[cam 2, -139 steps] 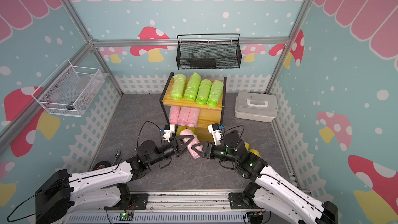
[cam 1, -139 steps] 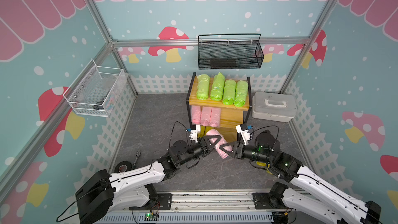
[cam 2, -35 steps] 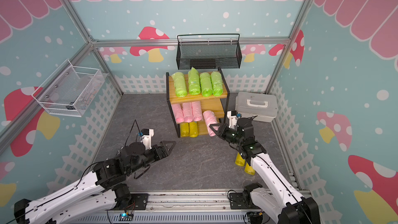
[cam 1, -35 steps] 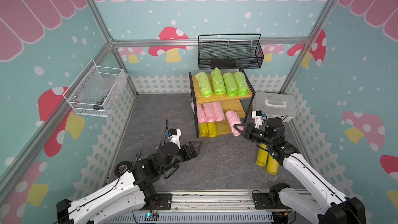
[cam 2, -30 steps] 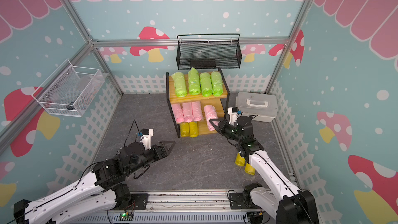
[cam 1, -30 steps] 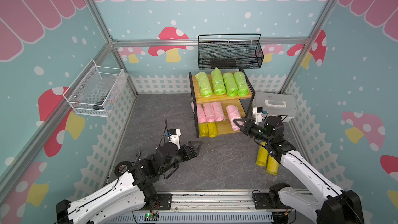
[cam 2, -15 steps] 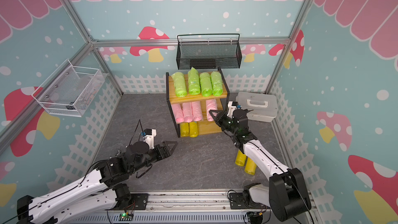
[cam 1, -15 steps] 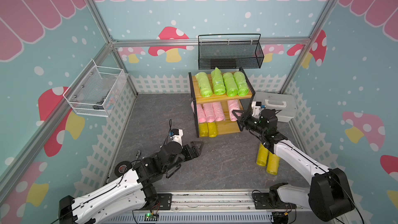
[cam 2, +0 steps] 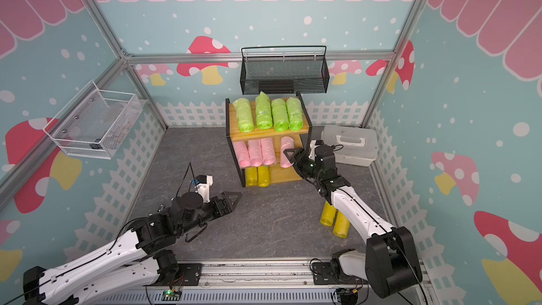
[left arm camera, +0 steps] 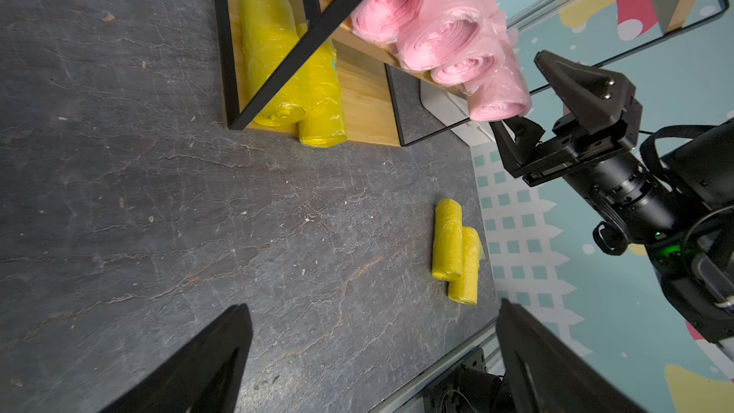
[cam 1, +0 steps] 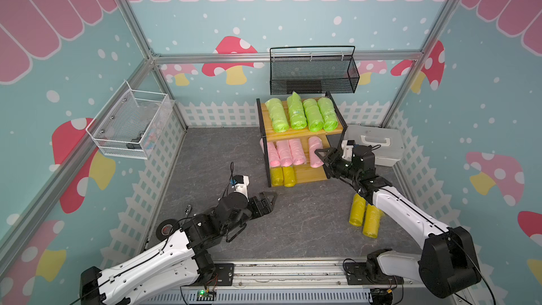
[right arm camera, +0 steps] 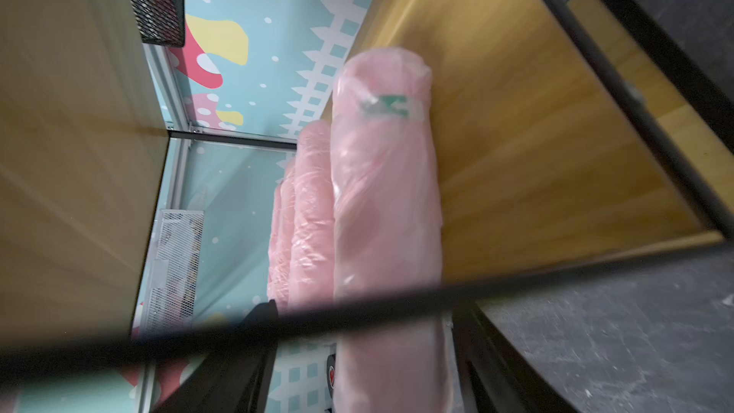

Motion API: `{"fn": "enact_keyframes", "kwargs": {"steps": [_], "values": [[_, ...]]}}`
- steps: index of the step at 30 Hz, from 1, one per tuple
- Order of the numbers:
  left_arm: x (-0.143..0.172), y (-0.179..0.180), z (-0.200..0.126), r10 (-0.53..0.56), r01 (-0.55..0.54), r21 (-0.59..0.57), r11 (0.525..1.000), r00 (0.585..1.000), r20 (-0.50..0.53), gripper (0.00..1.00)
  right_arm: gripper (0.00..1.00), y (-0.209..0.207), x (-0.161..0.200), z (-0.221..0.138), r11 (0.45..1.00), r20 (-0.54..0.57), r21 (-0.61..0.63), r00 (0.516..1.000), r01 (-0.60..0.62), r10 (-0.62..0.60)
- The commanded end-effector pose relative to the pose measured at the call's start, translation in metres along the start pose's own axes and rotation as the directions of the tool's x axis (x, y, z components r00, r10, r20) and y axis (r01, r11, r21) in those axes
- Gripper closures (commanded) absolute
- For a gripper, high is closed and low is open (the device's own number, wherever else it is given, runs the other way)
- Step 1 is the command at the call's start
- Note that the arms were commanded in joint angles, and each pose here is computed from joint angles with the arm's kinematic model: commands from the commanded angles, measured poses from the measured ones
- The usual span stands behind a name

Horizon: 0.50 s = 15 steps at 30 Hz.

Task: Sort the rolls of trash bags by color and place them on the shelf
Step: Place the roll of trash bags on the shelf.

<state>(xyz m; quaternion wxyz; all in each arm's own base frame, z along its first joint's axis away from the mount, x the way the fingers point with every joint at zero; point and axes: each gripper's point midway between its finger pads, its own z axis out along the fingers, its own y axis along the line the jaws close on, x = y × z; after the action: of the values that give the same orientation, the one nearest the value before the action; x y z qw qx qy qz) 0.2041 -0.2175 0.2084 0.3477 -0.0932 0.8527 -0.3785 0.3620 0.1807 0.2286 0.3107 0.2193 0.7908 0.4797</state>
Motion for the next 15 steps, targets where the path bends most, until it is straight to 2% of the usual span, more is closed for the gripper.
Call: {"fn": "enact_keyframes", "kwargs": {"steps": [1, 7, 11, 15], "values": [[-0.007, -0.012, -0.004, 0.019, -0.019, 0.036, 0.999, 1.000, 0.013, 0.01, 0.28, -0.007, 0.017, -0.016, 0.998, -0.051, 0.050, 0.998, 0.044, -0.041], [-0.007, -0.012, -0.004, 0.016, -0.016, 0.037, 0.999, 1.000, 0.010, 0.02, 0.28, -0.011, 0.028, -0.039, 0.992, -0.059, 0.070, 0.993, 0.104, -0.100], [-0.007, -0.012, -0.004, 0.015, -0.015, 0.039, 0.999, 1.000, 0.010, 0.02, 0.30, -0.014, 0.036, -0.052, 0.991, -0.074, 0.090, 0.993, 0.102, -0.095], [-0.006, -0.012, -0.002, 0.005, -0.006, 0.043, 0.999, 1.000, 0.011, 0.01, 0.40, -0.016, 0.043, -0.055, 0.994, -0.085, 0.067, 0.993, 0.082, -0.076]]}}
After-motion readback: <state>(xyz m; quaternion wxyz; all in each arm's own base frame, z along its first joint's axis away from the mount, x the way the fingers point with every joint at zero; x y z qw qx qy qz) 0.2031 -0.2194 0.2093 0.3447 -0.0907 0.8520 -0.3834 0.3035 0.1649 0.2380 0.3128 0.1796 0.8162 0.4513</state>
